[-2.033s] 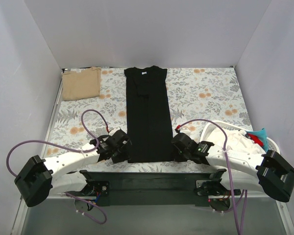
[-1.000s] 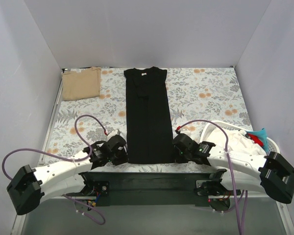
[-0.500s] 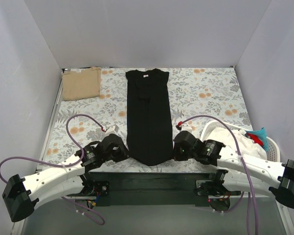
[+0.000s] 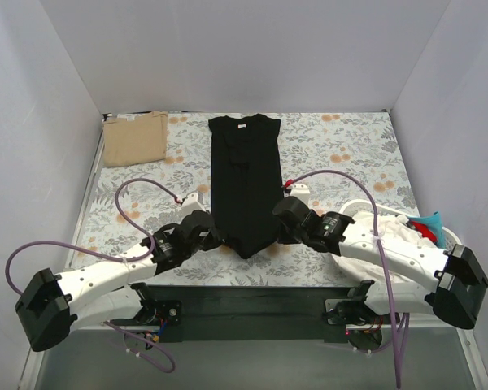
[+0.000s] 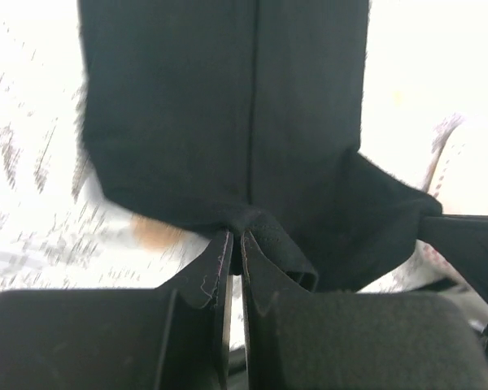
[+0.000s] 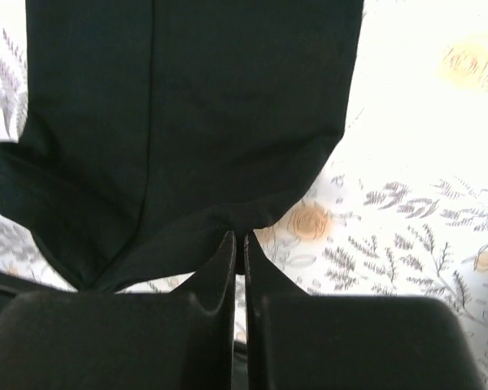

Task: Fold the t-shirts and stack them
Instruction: Fold the tshirt

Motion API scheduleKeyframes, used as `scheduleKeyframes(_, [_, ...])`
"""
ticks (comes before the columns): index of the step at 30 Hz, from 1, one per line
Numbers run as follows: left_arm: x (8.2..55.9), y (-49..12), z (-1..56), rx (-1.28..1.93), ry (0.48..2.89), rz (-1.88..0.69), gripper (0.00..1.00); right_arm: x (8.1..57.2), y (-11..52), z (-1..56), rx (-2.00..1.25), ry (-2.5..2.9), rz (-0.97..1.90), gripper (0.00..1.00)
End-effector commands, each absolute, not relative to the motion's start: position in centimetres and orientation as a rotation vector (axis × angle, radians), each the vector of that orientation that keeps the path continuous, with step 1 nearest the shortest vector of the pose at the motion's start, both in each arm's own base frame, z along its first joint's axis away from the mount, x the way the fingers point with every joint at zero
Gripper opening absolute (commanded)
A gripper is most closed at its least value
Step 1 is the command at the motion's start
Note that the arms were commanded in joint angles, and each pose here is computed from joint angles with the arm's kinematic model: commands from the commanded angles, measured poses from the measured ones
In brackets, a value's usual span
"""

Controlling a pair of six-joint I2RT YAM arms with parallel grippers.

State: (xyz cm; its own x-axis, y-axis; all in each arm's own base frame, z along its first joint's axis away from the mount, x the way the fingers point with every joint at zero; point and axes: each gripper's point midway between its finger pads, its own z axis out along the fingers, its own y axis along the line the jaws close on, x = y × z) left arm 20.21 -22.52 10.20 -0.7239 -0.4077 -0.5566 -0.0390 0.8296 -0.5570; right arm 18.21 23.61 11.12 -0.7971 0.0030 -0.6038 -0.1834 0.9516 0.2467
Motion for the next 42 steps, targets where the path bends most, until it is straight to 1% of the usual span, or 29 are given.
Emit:
scheduleKeyframes(1, [23.6,-22.9,12.8,-0.362,2.172,-0.675,0.00,22.1,24.4,14.0,-0.052,2.342,0.412,0.01])
scheduleKeyframes(6, [26.1,-22.7,13.4,-0.391,2.110,-0.699,0.00,24.8,24.3,13.8,-0.007,2.331,0.411,0.01])
scheduleKeyframes(8, [27.5,-21.7,12.8,-0.417,2.106,-0.686,0.00,26.2,24.3,13.6,0.007,2.329,0.415,0.01])
scheduleKeyframes(9, [28.2,-22.1,13.3,-0.415,2.083,-0.729,0.00,26.8,24.3,13.5,0.014,2.329,0.413,0.01])
scheduleKeyframes(13, [31.2,-21.4,13.3,-0.437,2.038,-0.748,0.00,30.4,24.2,14.3,0.053,2.306,0.413,0.01])
scheduleKeyframes(18, [35.3,-20.9,13.2,-0.452,2.005,-0.759,0.00,34.5,24.1,13.7,0.067,2.314,0.372,0.01])
scheduleKeyframes(22, [38.3,-20.0,11.4,-0.479,2.018,-0.754,0.00,37.9,23.8,13.3,0.085,2.321,0.357,0.01])
scheduleKeyframes(24, [39.7,-19.8,12.1,-0.475,1.981,-0.793,0.00,39.3,23.8,12.9,0.082,2.327,0.347,0.01])
scheduleKeyframes(30, [42.0,-20.1,11.5,-0.442,1.986,-0.866,0.00,41.7,23.5,11.4,0.081,2.355,0.331,0.01])
scheduleKeyframes(36, [43.9,-19.4,10.3,-0.459,1.997,-0.904,0.00,42.8,23.0,10.3,0.079,2.376,0.323,0.01])
scheduleKeyframes(42, [44.9,-19.2,8.9,-0.473,2.022,-0.925,0.00,44.2,23.1,9.7,0.075,2.381,0.321,0.01])
